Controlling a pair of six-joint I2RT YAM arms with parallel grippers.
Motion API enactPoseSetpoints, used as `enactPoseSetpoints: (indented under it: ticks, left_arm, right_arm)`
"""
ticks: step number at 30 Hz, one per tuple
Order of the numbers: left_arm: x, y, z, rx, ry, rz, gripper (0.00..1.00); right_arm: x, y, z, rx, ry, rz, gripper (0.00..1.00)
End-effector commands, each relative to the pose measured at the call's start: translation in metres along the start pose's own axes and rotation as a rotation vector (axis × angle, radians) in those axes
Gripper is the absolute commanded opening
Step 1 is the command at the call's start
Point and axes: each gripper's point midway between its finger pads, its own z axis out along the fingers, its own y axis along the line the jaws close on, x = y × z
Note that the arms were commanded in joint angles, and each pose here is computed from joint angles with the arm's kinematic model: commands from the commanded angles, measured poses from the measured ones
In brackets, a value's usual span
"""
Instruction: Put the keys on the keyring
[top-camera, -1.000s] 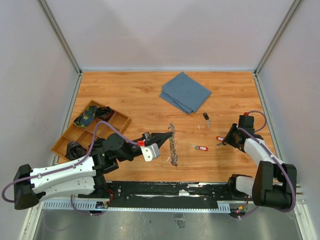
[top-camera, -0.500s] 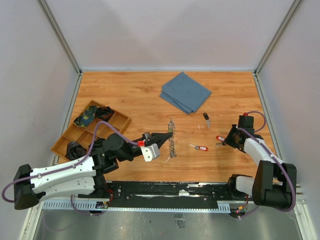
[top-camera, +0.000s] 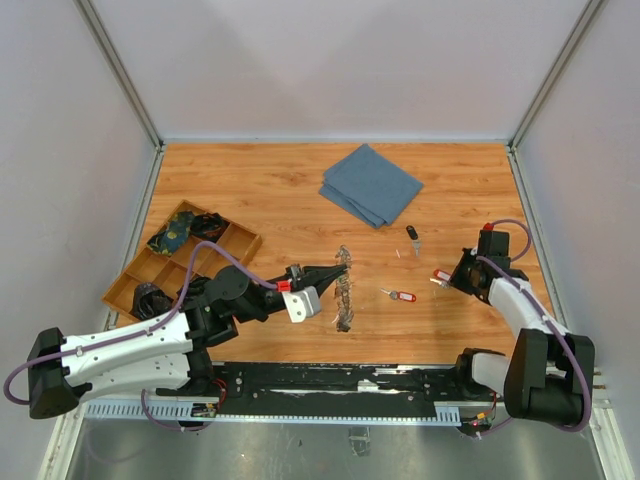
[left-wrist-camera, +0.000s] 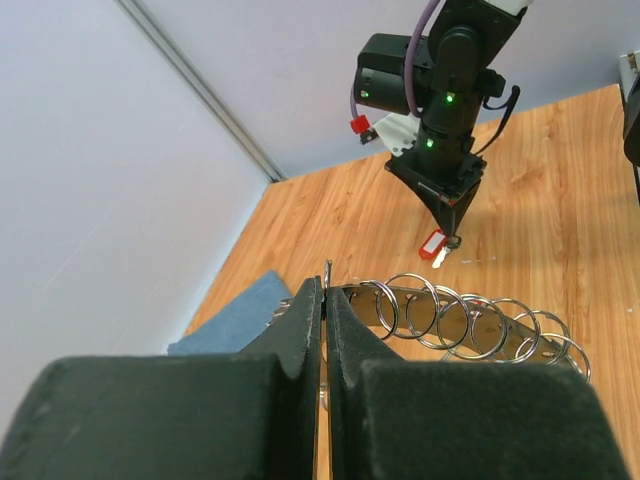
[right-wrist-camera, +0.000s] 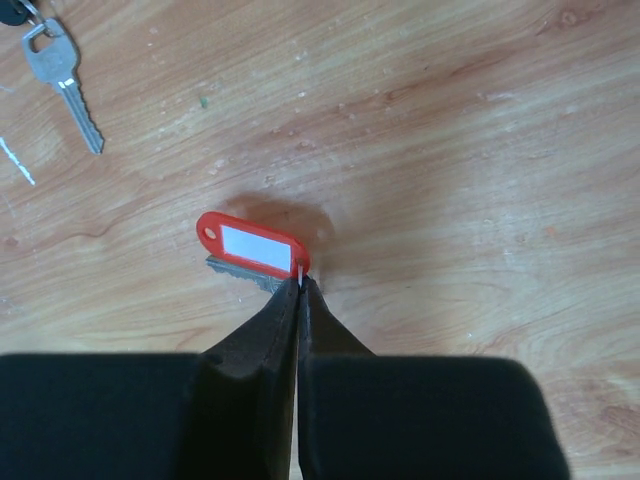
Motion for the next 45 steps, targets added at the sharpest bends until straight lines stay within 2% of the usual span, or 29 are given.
enactPoseSetpoints:
  ticks: [1, 8, 11, 14, 17, 19, 22, 23, 24, 25, 27, 28, 29, 30, 31, 32, 33, 34, 35, 36, 38, 42, 45]
  left_arm:
    - [-0.031, 0.024, 0.004, -0.060, -0.078, -0.004, 0.00]
    - [-0.031, 0.030, 0.008, -0.064, -0.047, -0.032, 0.00]
    - [-0.031, 0.038, 0.010, -0.091, -0.028, -0.070, 0.01]
    - [-0.031, 0.046, 0.015, -0.109, 0.003, -0.099, 0.01]
    - [-0.028, 0.045, 0.021, -0.090, 0.053, -0.131, 0.00]
    - [-0.029, 0.047, 0.023, -0.085, 0.082, -0.157, 0.01]
    - [-0.027, 0.051, 0.020, -0.108, 0.126, -0.219, 0.00]
    - [-0.027, 0.050, 0.017, -0.112, 0.136, -0.248, 0.00]
    - [-0.027, 0.050, 0.015, -0.122, 0.143, -0.277, 0.01]
    - [-0.026, 0.051, 0.012, -0.138, 0.149, -0.305, 0.01]
    - [-0.026, 0.054, 0.006, -0.177, 0.158, -0.376, 0.00]
    - [-0.026, 0.056, 0.003, -0.196, 0.162, -0.401, 0.00]
    - [-0.026, 0.057, 0.001, -0.207, 0.165, -0.420, 0.00]
    - [-0.027, 0.057, -0.001, -0.211, 0.169, -0.435, 0.00]
    - [-0.028, 0.057, -0.003, -0.214, 0.173, -0.452, 0.00]
    - [-0.028, 0.058, -0.006, -0.221, 0.177, -0.465, 0.01]
    - [-0.028, 0.058, -0.008, -0.229, 0.179, -0.478, 0.01]
    - [-0.027, 0.058, -0.011, -0.236, 0.183, -0.488, 0.00]
    - [-0.025, 0.059, -0.013, -0.249, 0.191, -0.494, 0.00]
    - [-0.023, 0.061, -0.016, -0.266, 0.201, -0.504, 0.01]
    - [-0.016, 0.063, -0.020, -0.305, 0.230, -0.528, 0.01]
    - [-0.003, 0.060, -0.023, -0.333, 0.306, -0.571, 0.01]
    - [0.001, 0.056, -0.023, -0.326, 0.338, -0.596, 0.01]
  right_arm:
    - [-0.021, 0.002, -0.016, -0.010, -0.044, -0.045, 0.01]
    - [-0.038, 0.036, -0.033, -0.185, -0.123, -0.127, 0.01]
    - [-0.042, 0.062, -0.045, -0.258, -0.128, -0.249, 0.01]
    - [-0.026, 0.094, -0.059, -0.328, 0.011, -0.416, 0.01]
    - [0.019, 0.145, -0.080, -0.534, 0.241, -0.578, 0.01]
    - [0.035, 0.148, -0.089, -0.502, 0.346, -0.662, 0.01]
    - [0.004, 0.100, -0.077, -0.179, 0.224, -0.565, 0.01]
    - [-0.006, 0.092, -0.077, -0.138, 0.176, -0.520, 0.00]
    - [-0.012, 0.105, -0.081, -0.186, 0.133, -0.518, 0.00]
    - [-0.003, 0.137, -0.095, -0.323, 0.126, -0.575, 0.00]
    - [0.023, 0.195, -0.129, -0.486, 0.084, -0.853, 0.00]
    - [0.033, 0.196, -0.132, -0.435, 0.074, -0.965, 0.00]
    - [0.025, 0.177, -0.123, -0.287, 0.045, -0.969, 0.00]
    - [0.011, 0.147, -0.111, -0.138, 0.029, -0.880, 0.00]
    - [0.008, 0.129, -0.102, -0.136, 0.068, -0.761, 0.00]
    - [0.017, 0.140, -0.102, -0.311, 0.120, -0.685, 0.00]
    - [0.023, 0.160, -0.111, -0.452, 0.107, -0.696, 0.00]
    - [0.026, 0.169, -0.117, -0.411, 0.038, -0.808, 0.00]
    - [0.020, 0.160, -0.118, -0.237, -0.040, -0.916, 0.00]
    - [0.020, 0.148, -0.118, -0.144, -0.017, -0.941, 0.00]
    - [0.034, 0.155, -0.118, -0.314, 0.124, -0.865, 0.00]
    - [0.031, 0.175, -0.123, -0.452, 0.034, -0.877, 0.00]
    - [0.045, 0.177, -0.122, -0.497, 0.125, -0.926, 0.00]
